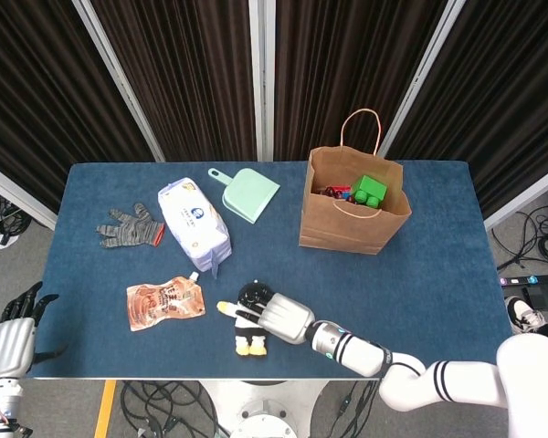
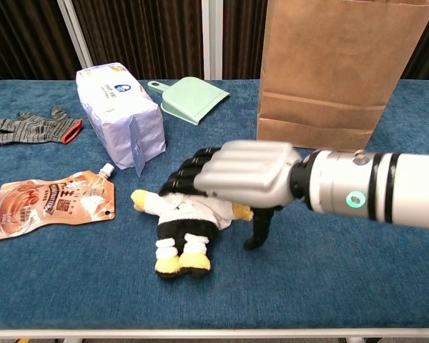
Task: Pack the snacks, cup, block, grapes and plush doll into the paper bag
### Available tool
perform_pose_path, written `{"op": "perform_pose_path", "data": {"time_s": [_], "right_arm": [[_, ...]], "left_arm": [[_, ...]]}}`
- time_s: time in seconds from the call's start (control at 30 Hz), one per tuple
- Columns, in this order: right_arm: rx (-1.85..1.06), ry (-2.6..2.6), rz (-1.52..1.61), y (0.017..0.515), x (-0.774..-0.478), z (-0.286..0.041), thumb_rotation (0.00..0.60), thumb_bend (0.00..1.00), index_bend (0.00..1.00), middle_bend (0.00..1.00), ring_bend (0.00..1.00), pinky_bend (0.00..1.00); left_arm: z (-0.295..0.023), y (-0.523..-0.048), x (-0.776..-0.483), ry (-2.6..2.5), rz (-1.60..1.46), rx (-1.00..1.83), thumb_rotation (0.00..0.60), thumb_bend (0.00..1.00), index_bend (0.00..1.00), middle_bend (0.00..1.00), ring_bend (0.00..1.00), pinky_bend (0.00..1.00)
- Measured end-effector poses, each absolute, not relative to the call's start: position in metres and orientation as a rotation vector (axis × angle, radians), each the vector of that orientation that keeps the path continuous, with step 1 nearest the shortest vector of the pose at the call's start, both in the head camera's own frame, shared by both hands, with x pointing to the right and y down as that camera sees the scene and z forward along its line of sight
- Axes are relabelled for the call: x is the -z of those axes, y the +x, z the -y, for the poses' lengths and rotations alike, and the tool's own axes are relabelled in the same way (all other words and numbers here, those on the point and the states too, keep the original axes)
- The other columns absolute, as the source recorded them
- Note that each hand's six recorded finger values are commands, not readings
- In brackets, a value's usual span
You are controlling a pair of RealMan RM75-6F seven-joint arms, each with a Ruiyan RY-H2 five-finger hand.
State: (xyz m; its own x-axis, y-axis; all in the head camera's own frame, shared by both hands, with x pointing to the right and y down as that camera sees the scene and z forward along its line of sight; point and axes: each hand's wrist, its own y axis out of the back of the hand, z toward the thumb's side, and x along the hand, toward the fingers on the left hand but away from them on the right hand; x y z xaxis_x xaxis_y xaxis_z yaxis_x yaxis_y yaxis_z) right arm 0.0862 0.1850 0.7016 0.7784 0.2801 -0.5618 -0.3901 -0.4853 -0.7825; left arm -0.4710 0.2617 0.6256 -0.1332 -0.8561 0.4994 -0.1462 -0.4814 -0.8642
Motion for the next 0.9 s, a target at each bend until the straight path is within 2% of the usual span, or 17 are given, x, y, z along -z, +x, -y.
{"op": "perform_pose_path", "data": {"time_s": [0.13,0.2,0.23,0.27,0.33,0.4,0.63,0.73,0.9], "right_arm": [[-0.800,-1.859,-0.106,0.081,-0.714,-0.187,0.600,0.01,0.00,0.06,0.00,0.00],[-0.803,-1.826,-0.115,0.077,-0.720,-0.187,0.600,0.07,0.08,0.14,0.01,0.02],[-0.803,-1.813,-0.116,0.075,-0.722,-0.188,0.600,0.13,0.19,0.23,0.05,0.08],[-0.798,-1.798,-0.109,0.072,-0.724,-0.189,0.600,0.19,0.34,0.33,0.13,0.19],[-0.786,-1.778,-0.080,0.068,-0.722,-0.187,0.600,0.27,0.56,0.48,0.33,0.41],[-0.761,-1.749,-0.026,0.065,-0.718,-0.182,0.600,0.30,0.65,0.55,0.42,0.52],[-0.631,-1.724,0.206,0.064,-0.681,-0.158,0.600,0.30,0.66,0.56,0.43,0.53],[-0.557,-1.693,0.322,0.067,-0.653,-0.145,0.600,0.29,0.66,0.56,0.42,0.53],[-0.418,-1.618,0.558,0.081,-0.587,-0.117,0.600,0.28,0.66,0.56,0.42,0.53]], "left_arm": [[-0.262,-0.473,-0.625,-1.585,-1.132,1.670,0.600,0.12,0.27,0.16,0.11,0.13],[-0.263,-0.473,-0.625,-1.585,-1.135,1.670,0.600,0.12,0.27,0.16,0.11,0.13],[-0.263,-0.473,-0.625,-1.584,-1.136,1.671,0.600,0.12,0.27,0.16,0.11,0.13],[-0.264,-0.474,-0.625,-1.585,-1.138,1.673,0.600,0.12,0.27,0.16,0.11,0.13],[-0.265,-0.475,-0.626,-1.585,-1.137,1.679,0.600,0.12,0.27,0.16,0.11,0.13],[-0.266,-0.475,-0.626,-1.584,-1.138,1.683,0.600,0.12,0.27,0.16,0.11,0.13],[-0.263,-0.474,-0.627,-1.589,-1.133,1.673,0.600,0.12,0.27,0.16,0.11,0.13],[-0.262,-0.474,-0.627,-1.589,-1.130,1.670,0.600,0.12,0.27,0.16,0.11,0.13],[-0.260,-0.472,-0.627,-1.591,-1.123,1.664,0.600,0.12,0.27,0.16,0.11,0.13]]}}
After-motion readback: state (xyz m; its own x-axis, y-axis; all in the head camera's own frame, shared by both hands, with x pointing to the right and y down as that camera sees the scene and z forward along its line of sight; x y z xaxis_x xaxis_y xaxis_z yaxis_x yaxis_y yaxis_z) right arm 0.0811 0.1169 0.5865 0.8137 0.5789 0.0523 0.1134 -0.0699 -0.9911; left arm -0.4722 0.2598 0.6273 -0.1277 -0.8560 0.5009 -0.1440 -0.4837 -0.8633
